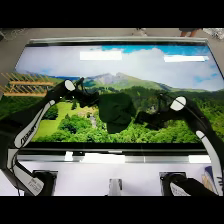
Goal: Fold the shirts.
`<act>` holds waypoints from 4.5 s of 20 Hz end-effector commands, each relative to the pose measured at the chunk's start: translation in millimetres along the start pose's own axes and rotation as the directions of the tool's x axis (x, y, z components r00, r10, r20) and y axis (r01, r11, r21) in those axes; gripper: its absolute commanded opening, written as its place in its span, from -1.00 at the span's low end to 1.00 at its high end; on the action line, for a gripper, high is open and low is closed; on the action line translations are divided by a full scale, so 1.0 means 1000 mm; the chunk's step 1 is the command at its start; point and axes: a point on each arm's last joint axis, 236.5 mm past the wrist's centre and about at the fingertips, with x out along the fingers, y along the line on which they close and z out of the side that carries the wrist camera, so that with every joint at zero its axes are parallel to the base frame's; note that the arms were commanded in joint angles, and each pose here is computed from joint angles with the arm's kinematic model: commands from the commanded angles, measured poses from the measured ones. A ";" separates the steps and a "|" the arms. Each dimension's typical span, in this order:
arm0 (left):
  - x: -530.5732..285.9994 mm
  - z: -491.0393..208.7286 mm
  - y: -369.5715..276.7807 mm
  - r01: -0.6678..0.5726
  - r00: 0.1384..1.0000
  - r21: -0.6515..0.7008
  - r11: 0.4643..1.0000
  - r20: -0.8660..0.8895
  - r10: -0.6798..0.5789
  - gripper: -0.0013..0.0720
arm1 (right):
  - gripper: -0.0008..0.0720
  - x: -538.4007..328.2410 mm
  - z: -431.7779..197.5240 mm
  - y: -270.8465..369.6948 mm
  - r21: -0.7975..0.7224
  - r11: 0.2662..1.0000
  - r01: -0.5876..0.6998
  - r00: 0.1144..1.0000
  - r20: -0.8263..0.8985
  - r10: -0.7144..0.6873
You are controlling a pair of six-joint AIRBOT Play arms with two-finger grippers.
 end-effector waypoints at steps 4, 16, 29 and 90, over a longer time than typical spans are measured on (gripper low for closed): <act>-0.018 0.004 -0.016 0.023 0.999 0.050 0.999 0.035 -0.025 -0.86 | 0.50 0.072 -0.003 0.034 0.064 0.995 -0.082 0.995 -0.051 0.085; -0.039 0.007 -0.033 0.044 0.996 0.078 0.996 0.072 -0.050 -0.87 | -0.90 0.104 0.024 0.062 0.248 0.949 -0.193 0.981 0.061 0.183; -0.223 0.040 -0.072 -0.136 0.901 0.419 0.898 0.429 -0.063 -0.87 | -0.91 -0.165 0.053 0.050 -0.186 0.961 0.205 0.794 0.605 -0.052; -0.159 -0.038 0.075 -0.021 0.921 0.033 0.999 0.390 0.007 -0.87 | -0.90 -0.143 0.034 -0.027 -0.053 0.924 0.380 0.858 0.394 -0.330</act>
